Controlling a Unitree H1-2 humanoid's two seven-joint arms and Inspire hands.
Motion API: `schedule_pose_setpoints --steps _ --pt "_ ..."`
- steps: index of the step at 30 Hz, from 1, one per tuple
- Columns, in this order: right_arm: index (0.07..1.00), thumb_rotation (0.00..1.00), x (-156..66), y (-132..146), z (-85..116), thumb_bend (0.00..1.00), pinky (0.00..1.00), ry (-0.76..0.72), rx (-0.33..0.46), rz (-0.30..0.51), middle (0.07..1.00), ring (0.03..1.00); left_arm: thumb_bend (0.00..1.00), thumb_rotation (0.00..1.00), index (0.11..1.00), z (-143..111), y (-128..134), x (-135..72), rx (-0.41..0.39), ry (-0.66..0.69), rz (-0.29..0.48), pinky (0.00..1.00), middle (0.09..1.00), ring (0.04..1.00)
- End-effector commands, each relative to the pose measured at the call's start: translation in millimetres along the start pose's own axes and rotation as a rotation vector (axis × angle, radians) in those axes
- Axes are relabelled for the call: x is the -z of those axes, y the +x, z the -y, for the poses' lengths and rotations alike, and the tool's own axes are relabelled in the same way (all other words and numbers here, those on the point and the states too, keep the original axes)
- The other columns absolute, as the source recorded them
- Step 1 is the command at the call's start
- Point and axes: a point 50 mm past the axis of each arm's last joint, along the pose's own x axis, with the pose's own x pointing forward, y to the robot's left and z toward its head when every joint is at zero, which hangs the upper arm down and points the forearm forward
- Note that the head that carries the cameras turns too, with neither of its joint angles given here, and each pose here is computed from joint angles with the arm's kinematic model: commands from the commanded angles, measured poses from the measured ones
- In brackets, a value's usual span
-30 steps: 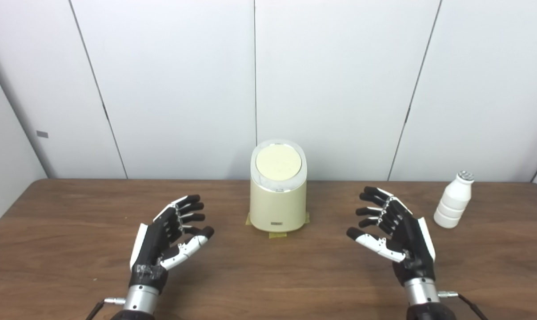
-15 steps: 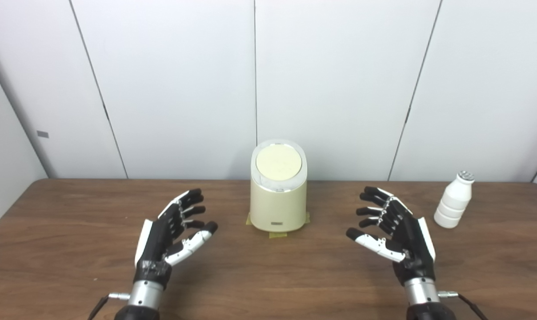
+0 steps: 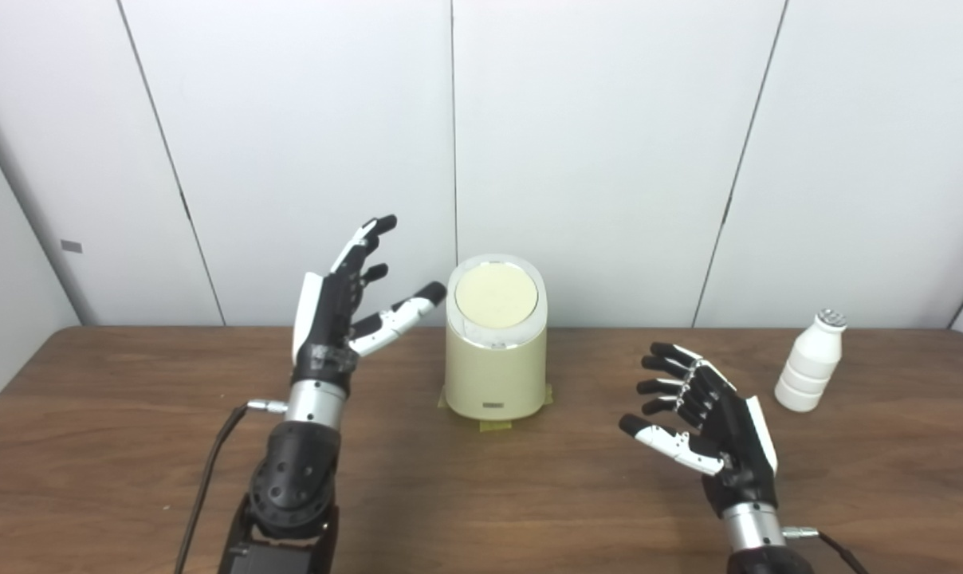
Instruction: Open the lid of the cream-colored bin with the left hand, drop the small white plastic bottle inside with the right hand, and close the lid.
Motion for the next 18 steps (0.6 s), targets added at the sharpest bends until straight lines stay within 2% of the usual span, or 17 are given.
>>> schedule_pose_setpoints --steps 1,4,7,12,15,18 --pt "0.706 0.18 -21.5 14.1 -3.6 0.68 0.48 0.006 -0.008 0.097 0.697 0.594 0.82 0.30 0.994 -2.2 32.1 -35.7 -0.008 0.033 0.108 0.91 0.999 0.999" --pt "0.716 0.18 -22.1 13.9 -4.8 0.67 0.49 0.004 -0.009 0.097 0.707 0.599 0.88 0.29 1.000 2.7 47.4 -44.6 0.004 0.066 0.112 0.95 1.000 1.000" --pt "0.718 0.17 -22.9 13.8 -5.7 0.66 0.49 -0.002 -0.011 0.101 0.710 0.598 0.92 0.32 1.000 7.4 61.2 -52.6 0.012 0.171 0.109 0.93 1.000 1.000" --pt "0.726 0.15 -22.9 14.0 -6.7 0.65 0.48 0.005 -0.015 0.106 0.715 0.595 0.94 0.32 1.000 16.1 73.2 -53.3 0.008 0.260 0.103 0.98 1.000 1.000" --pt "0.724 0.15 -22.3 14.9 -6.4 0.65 0.48 0.009 -0.012 0.109 0.710 0.593 0.94 0.28 1.000 19.7 79.0 -50.9 0.013 0.288 0.088 0.95 1.000 1.000" --pt "0.722 0.16 -22.7 15.8 -6.6 0.66 0.48 0.013 -0.011 0.113 0.707 0.589 0.93 0.22 1.000 21.9 82.2 -45.9 0.033 0.304 0.072 0.99 1.000 1.000"
